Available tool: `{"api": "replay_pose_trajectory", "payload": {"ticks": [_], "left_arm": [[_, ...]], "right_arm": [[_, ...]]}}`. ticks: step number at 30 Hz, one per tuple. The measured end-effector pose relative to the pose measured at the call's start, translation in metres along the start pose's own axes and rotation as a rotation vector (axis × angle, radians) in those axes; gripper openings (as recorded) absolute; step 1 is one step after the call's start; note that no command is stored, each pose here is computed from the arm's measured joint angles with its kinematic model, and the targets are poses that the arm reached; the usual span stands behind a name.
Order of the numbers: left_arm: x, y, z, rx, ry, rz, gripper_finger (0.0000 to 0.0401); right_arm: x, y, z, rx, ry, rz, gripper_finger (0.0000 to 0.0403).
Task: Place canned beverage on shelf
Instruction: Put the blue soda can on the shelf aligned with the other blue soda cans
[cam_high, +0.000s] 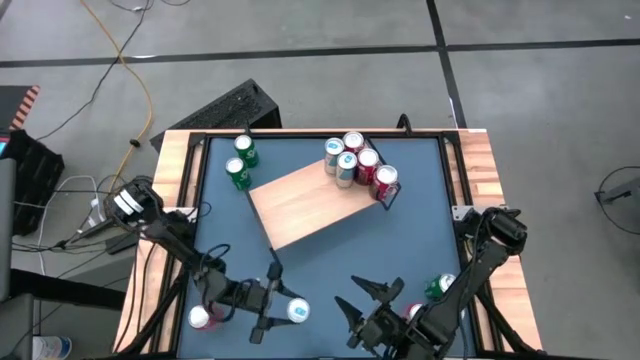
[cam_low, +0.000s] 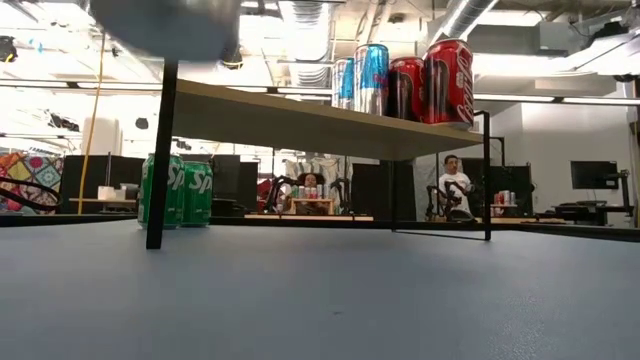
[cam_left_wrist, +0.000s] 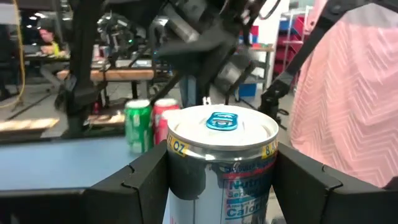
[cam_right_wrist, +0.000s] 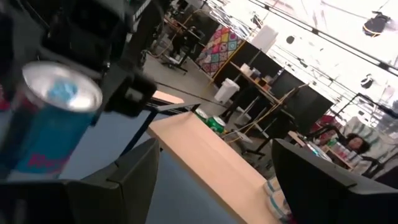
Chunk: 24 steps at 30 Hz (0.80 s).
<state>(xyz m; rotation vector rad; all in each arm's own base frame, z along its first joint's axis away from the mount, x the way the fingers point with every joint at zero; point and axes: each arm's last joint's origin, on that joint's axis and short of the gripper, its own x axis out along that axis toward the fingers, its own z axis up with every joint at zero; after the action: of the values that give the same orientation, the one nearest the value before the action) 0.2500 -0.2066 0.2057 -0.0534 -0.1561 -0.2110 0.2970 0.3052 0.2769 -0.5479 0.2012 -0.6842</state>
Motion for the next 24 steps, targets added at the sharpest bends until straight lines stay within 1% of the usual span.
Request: {"api": "replay_pose_trajectory", "payload": {"ticks": [4,7,10,13,16,19,21,24], "left_arm": [[-0.021,0.009,-0.030,-0.041,0.021,0.022,0.0218],[-0.027,0.012,-0.037,-0.044,0.014,0.019,0.0218],[-0.027,0.013,-0.045,-0.027,0.044,0.018,0.0218],[-0.026,0.013,-0.052,-0.028,0.052,-0.040,0.0218],[-0.024,0.014,-0.059,-0.070,0.032,-0.113,0.0218],[-0.023,0.015,-0.065,-0.094,0.020,-0.218,0.0218],[-0.021,0.019,-0.066,-0.114,0.023,-0.265,0.0218],[-0.019,0.028,-0.070,-0.137,0.065,-0.306,0.0218]], "right_arm": [[-0.001,0.000,0.001,0.010,-0.001,0.002,0.0308],[-0.001,0.000,0.001,0.016,-0.001,0.001,0.0308],[0.004,0.000,0.000,0.051,0.005,-0.006,0.0308],[0.009,0.001,0.000,0.081,0.014,0.021,0.0308],[0.016,0.002,0.000,0.103,0.027,0.072,0.0308],[0.022,0.004,-0.001,0.106,0.040,0.125,0.0308],[0.025,0.004,-0.001,0.107,0.046,0.144,0.0308],[0.030,0.004,-0.002,0.108,0.053,0.155,0.0308]]}}
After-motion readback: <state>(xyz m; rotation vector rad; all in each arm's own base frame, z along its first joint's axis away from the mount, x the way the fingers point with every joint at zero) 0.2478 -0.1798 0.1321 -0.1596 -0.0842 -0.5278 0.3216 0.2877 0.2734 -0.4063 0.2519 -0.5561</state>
